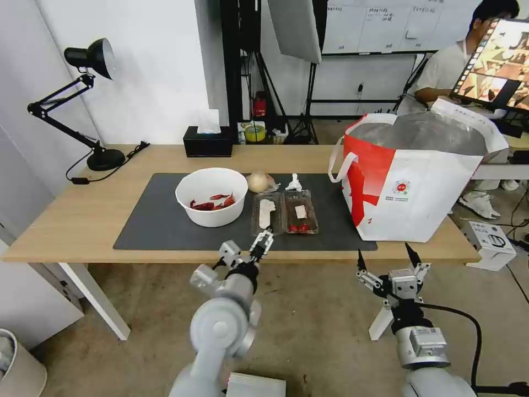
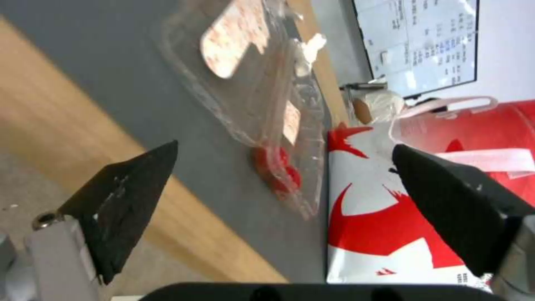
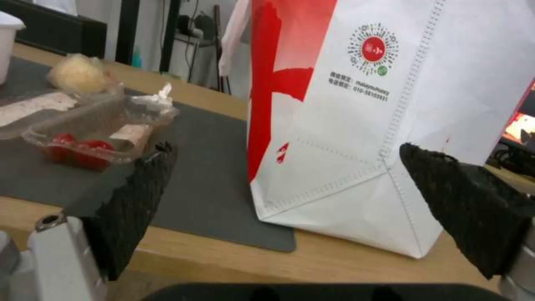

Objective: Pick up the trash from the table and place it into the takeout bag.

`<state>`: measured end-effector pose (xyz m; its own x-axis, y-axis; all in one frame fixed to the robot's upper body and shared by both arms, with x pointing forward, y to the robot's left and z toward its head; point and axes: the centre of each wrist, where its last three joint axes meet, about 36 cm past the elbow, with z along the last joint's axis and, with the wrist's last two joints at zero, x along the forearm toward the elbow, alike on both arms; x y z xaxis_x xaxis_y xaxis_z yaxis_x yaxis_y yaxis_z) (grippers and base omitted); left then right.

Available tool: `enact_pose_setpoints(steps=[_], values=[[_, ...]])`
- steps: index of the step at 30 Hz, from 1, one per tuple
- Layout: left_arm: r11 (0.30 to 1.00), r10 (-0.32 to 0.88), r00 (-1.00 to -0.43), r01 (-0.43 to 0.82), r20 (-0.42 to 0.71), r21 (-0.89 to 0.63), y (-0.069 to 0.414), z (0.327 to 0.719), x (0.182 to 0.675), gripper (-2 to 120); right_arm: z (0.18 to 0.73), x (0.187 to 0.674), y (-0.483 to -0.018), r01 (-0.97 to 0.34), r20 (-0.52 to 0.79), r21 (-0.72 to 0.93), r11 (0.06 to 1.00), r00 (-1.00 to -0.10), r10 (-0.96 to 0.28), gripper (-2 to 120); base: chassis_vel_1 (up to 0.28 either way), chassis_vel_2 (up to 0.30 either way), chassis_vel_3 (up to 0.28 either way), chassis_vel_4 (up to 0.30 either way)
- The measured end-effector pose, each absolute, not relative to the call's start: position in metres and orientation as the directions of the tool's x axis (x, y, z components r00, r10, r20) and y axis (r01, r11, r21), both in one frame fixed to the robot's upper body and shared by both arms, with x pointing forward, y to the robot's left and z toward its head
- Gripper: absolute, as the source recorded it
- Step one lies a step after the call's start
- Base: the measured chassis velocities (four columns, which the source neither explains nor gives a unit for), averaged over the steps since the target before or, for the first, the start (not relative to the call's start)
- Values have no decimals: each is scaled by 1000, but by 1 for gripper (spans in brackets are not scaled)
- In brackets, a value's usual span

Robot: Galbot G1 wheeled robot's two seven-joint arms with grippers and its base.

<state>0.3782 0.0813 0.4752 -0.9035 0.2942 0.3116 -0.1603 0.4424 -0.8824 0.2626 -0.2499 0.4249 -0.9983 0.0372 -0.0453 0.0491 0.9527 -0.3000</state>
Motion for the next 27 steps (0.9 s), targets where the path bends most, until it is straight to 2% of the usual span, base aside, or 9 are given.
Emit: enact_pose_setpoints(steps=[27], values=[[481, 299, -894, -160, 333, -862, 55, 464, 420, 100, 417, 264, -253, 79, -32, -300, 951, -997, 73, 100, 0, 0, 0, 0]])
